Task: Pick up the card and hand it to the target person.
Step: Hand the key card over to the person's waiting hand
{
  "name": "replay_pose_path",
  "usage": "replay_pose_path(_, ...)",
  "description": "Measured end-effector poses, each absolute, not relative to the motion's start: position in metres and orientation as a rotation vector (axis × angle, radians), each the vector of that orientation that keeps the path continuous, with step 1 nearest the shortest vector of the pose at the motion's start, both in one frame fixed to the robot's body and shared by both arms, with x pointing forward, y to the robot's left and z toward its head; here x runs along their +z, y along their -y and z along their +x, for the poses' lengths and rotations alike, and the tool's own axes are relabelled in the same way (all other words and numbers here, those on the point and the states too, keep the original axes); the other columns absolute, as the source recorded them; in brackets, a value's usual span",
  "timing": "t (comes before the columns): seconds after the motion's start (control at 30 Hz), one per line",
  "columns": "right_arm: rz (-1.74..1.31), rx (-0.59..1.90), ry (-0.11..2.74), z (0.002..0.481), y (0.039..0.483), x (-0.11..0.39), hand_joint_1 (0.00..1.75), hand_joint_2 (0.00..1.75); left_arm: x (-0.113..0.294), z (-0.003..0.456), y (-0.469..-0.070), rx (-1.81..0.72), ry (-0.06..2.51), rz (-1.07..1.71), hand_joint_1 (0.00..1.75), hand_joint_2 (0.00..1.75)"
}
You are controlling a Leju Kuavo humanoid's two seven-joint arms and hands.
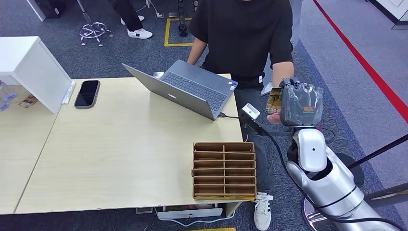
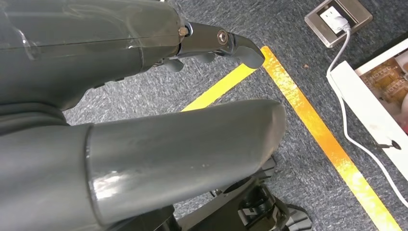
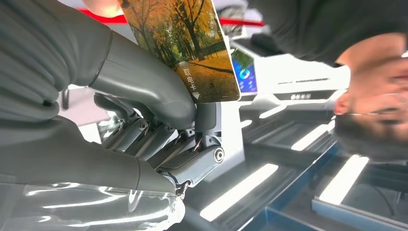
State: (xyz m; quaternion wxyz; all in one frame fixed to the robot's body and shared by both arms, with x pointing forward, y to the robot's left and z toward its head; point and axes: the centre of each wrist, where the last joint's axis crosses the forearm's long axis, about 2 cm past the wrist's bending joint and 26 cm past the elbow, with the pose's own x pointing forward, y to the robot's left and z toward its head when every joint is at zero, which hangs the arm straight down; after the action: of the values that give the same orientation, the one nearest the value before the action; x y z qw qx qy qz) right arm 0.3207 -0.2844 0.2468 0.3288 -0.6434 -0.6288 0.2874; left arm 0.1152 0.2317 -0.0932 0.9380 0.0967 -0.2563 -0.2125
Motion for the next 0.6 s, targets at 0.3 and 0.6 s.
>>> replay_pose_path(0.3,-1.825,0.832,1.567,0.324,0.303,0.23,1.46,1.75,-0.093,0.116,-0.232,-0.442,0.527,0.198,0.0,0.0)
replay_pose_path(0.6,-1.818,0.922,1.493,0.324,0.311,0.214,0.0,1.75,-0.093,0.115,-0.231,-0.452,0.528,0.198,0.0,0.0)
